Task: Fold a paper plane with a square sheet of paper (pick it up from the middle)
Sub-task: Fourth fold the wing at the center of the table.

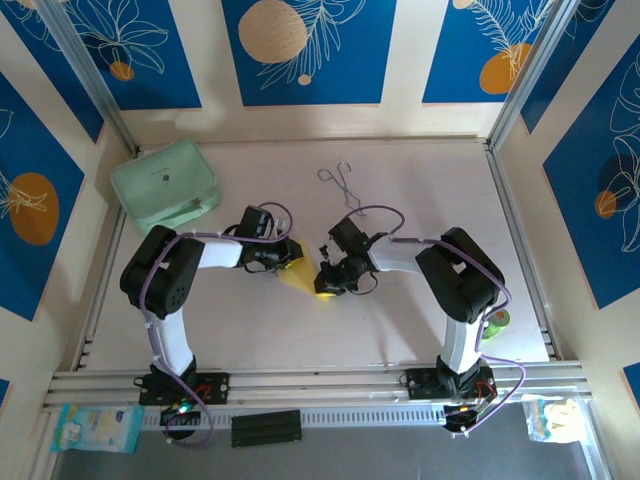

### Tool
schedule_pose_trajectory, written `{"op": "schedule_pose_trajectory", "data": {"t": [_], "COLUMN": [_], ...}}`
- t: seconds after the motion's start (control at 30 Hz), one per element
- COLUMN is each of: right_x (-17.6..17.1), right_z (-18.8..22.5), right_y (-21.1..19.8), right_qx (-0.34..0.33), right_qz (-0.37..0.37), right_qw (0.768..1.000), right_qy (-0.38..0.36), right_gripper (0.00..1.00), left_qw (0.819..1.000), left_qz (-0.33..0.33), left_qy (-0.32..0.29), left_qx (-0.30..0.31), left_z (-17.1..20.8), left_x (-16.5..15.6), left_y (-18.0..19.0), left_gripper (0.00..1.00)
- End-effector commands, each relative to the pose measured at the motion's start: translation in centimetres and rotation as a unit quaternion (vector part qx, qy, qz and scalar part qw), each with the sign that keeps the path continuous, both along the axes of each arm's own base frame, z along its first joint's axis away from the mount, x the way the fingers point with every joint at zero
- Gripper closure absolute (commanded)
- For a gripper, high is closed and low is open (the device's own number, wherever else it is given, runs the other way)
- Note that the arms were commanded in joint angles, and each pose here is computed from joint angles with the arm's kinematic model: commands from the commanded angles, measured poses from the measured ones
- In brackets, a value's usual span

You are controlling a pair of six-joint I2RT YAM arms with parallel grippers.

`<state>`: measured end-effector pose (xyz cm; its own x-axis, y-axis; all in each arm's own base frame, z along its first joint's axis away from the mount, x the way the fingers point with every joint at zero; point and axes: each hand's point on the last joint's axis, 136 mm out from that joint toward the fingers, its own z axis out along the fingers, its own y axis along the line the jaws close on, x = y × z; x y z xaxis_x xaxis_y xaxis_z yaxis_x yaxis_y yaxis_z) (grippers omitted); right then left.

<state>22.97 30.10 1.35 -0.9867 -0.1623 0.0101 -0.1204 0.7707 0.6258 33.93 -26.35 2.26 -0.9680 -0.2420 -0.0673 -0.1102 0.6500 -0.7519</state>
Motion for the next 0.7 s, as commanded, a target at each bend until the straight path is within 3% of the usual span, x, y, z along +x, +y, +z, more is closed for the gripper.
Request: {"op": "schedule_pose_trajectory", "data": {"t": [0.0, 0.37, 0.53, 0.67], "right_x": [-2.7, -3.7, -1.2, 0.3], "right_z": [-1.7, 0.0, 6.1, 7.5], "right_y": [-1.9, -3.2, -1.7, -1.0], "right_qx": [-0.021, 0.000, 0.059, 0.047], "right_qz": [-0.010, -0.034, -0.045, -0.042], "right_qw": [0.998, 0.999, 0.996, 0.994], "right_qy": [0.050, 0.036, -0.045, -0.088], "right_gripper": [0.91, 0.90, 0.87, 0.87], "left_qw": [0.995, 0.996, 0.997, 0.997], "left_qz": [0.024, 0.019, 0.017, 0.015], "left_qy": [0.055, 0.052, 0.047, 0.046], "left_qx": [0.079, 0.071, 0.058, 0.054], "left_z": [-4.2, -4.1, -3.6, -3.5], "left_x": [-2.0, -2.1, -1.9, -1.8], "left_y": [2.6, 2.4, 2.0, 1.8], "left_gripper": [0.82, 0.83, 0.83, 0.83]}}
